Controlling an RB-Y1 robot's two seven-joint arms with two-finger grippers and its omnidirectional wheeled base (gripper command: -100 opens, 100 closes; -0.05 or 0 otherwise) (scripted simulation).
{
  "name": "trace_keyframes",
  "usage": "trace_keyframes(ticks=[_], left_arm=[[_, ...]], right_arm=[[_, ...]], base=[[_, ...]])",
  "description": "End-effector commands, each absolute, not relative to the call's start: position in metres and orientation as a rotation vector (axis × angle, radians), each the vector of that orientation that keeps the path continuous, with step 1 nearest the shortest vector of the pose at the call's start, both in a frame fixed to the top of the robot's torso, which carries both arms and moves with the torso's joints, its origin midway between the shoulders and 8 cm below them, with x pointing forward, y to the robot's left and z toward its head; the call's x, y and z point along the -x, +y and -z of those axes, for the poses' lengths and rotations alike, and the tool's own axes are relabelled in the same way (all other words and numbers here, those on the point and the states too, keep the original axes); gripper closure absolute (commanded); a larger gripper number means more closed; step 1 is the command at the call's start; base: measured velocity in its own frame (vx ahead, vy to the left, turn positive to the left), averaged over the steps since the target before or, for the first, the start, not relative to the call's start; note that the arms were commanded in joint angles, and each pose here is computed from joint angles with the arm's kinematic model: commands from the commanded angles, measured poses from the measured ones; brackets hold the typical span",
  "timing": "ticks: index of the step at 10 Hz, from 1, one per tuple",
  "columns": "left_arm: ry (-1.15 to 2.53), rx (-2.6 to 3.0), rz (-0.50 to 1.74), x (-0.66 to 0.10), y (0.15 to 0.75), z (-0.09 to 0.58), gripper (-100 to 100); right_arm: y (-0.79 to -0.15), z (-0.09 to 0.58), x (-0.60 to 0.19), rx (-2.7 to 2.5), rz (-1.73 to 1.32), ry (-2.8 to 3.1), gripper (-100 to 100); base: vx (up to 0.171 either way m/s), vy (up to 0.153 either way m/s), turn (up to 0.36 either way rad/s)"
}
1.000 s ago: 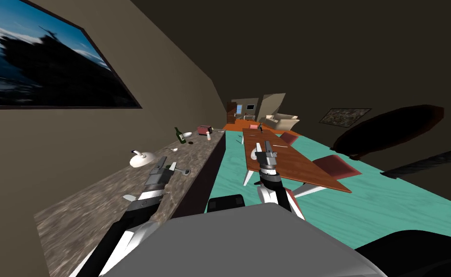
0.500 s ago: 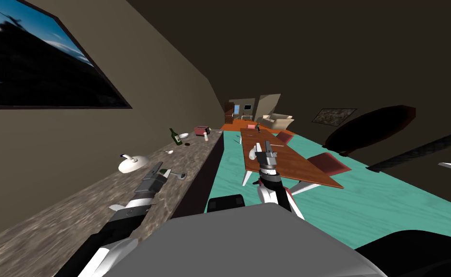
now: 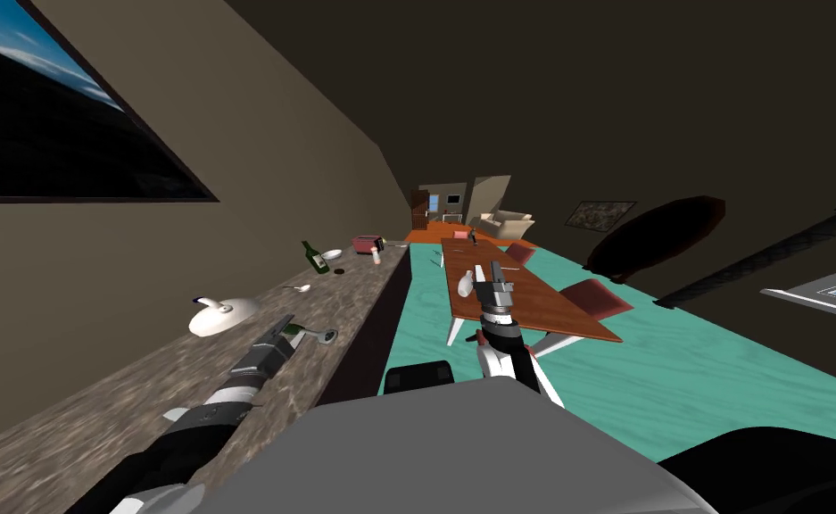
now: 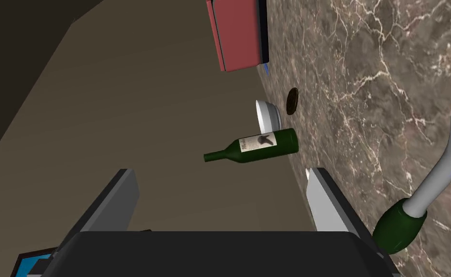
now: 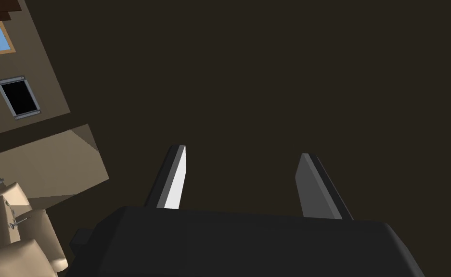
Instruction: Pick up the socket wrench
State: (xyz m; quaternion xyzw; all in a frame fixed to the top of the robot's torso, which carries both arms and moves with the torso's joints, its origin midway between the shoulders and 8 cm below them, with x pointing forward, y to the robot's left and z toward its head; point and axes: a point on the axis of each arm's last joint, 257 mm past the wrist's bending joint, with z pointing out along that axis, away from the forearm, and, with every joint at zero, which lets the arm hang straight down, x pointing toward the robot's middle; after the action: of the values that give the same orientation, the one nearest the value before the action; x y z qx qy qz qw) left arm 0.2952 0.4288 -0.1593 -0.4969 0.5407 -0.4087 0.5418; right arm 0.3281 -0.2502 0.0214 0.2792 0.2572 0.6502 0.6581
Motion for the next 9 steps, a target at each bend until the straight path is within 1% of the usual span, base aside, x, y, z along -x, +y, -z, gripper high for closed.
trace_keyframes(ticks=[1, 2, 5, 7, 8, 9], left_arm=[[1.310, 1.216, 0.954, -0.289, 0.436, 0.165, -100], [1.364, 1.265, 0.901, -0.278, 0.450, 0.179, -100], [1.413, 1.332, 0.861, -0.267, 0.463, 0.192, -100], [1.505, 1.420, 0.761, -0.243, 0.487, 0.213, -100], [1.514, 1.450, 0.763, -0.241, 0.487, 0.217, -100], [1.559, 1.497, 0.706, -0.227, 0.498, 0.228, -100]], right_arm=[[-0.250, -0.021, -0.328, -0.632, -1.472, 0.582, 0], [-0.250, -0.021, -0.328, -0.632, -1.472, 0.582, 0], [-0.250, -0.021, -0.328, -0.632, -1.472, 0.582, 0], [-0.250, -0.021, -0.328, -0.632, -1.472, 0.582, 0], [-0.250, -0.021, -0.328, -0.632, -1.472, 0.582, 0], [-0.250, -0.021, -0.328, -0.632, -1.472, 0.583, 0]], base=[[0.029, -0.003, -0.061], [0.040, -0.006, -0.122], [0.040, -0.002, -0.072], [0.055, 0.006, -0.132], [0.057, 0.009, -0.060], [0.059, 0.007, -0.098]])
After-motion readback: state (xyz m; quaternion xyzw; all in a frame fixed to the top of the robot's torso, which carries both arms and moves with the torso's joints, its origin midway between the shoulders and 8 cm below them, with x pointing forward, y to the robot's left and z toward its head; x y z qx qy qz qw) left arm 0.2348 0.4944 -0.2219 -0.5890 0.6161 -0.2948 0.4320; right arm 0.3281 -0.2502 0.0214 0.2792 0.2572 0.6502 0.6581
